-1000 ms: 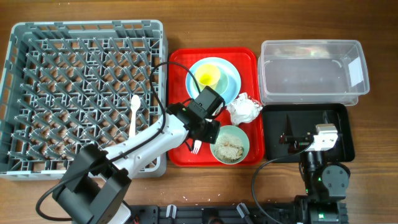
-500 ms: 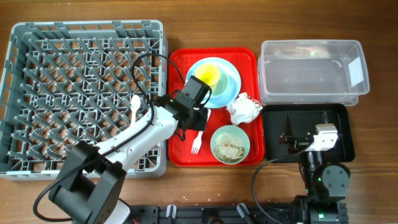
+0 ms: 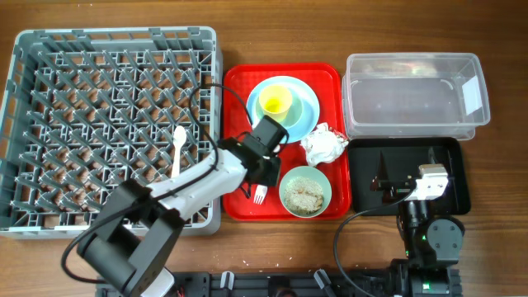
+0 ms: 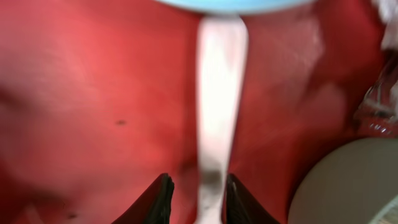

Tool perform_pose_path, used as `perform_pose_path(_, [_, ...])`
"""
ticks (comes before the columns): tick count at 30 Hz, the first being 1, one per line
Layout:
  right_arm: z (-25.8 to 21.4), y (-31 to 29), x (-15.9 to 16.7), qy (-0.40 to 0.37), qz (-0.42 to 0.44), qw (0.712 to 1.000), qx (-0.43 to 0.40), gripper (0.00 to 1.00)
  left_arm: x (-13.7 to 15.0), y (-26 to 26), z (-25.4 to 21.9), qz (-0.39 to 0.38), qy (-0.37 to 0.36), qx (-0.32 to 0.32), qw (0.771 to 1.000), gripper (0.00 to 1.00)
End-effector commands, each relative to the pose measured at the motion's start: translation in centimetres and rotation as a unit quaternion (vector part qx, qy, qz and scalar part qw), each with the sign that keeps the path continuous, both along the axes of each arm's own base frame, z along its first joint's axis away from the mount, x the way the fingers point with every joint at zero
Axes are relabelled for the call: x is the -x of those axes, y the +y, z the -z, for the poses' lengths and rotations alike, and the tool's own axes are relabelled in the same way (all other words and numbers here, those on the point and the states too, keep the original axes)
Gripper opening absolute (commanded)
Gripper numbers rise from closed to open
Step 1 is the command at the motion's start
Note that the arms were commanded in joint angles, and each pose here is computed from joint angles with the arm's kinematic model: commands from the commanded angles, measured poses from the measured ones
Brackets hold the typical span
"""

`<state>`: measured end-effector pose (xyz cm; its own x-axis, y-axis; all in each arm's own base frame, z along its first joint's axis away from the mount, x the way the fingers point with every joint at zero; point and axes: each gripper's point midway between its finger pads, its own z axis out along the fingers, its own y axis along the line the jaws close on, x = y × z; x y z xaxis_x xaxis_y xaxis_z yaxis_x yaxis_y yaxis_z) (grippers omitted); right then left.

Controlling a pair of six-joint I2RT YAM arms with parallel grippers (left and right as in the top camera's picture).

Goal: Sort waste into correct bins and load items into the dishwasher rack
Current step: 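Carry the fork into the dish rack and release it beside the spoon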

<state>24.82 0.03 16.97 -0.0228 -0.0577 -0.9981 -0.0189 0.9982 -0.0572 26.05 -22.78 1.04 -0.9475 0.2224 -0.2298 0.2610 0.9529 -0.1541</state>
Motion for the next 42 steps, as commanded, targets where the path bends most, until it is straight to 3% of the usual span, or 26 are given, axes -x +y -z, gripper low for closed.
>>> perform_pose_path(1, [0.0, 0.4, 0.0, -0.001, -0.011, 1.000, 0.007, 1.00, 1.0, -0.4, 1.5, 0.010, 0.009, -0.017, 1.000, 0.26])
perform_pose_path(4, [0.0, 0.4, 0.0, -0.001, -0.011, 1.000, 0.007, 1.00, 0.9, 0.2, 2.1, 0.008, 0.002, -0.044, 0.999, 0.15])
perform_pose_path(10, [0.0, 0.4, 0.0, -0.001, -0.011, 1.000, 0.007, 1.00, 1.0, 0.5, 2.2, 0.006, 0.003, -0.050, 0.999, 0.04])
perform_pose_path(17, [0.0, 0.4, 0.0, -0.001, -0.011, 1.000, 0.007, 1.00, 0.2, 0.3, -0.4, 0.005, -0.027, -0.033, 0.999, 0.04])
perform_pose_path(25, [0.0, 0.4, 0.0, -0.001, -0.011, 1.000, 0.007, 1.00, -0.9, 2.2, -9.2, -0.023, -0.137, -0.005, 0.990, 0.04])
perform_pose_path(30, [0.0, 0.4, 0.0, -0.001, -0.011, 1.000, 0.007, 1.00, -1.7, 6.1, -13.7, -0.081, -0.175, 0.021, 0.981, 0.04])
perform_pose_path(37, [0.0, 0.4, 0.0, -0.001, -0.011, 1.000, 0.006, 1.00, -3.6, 16.3, -14.0, -0.201, -0.163, -0.029, 0.965, 0.04])
perform_pose_path(42, [0.0, 0.4, 0.0, -0.001, -0.011, 1.000, 0.007, 1.00, -4.1, 18.4, -12.9, -0.222, -0.141, -0.037, 0.964, 0.04])
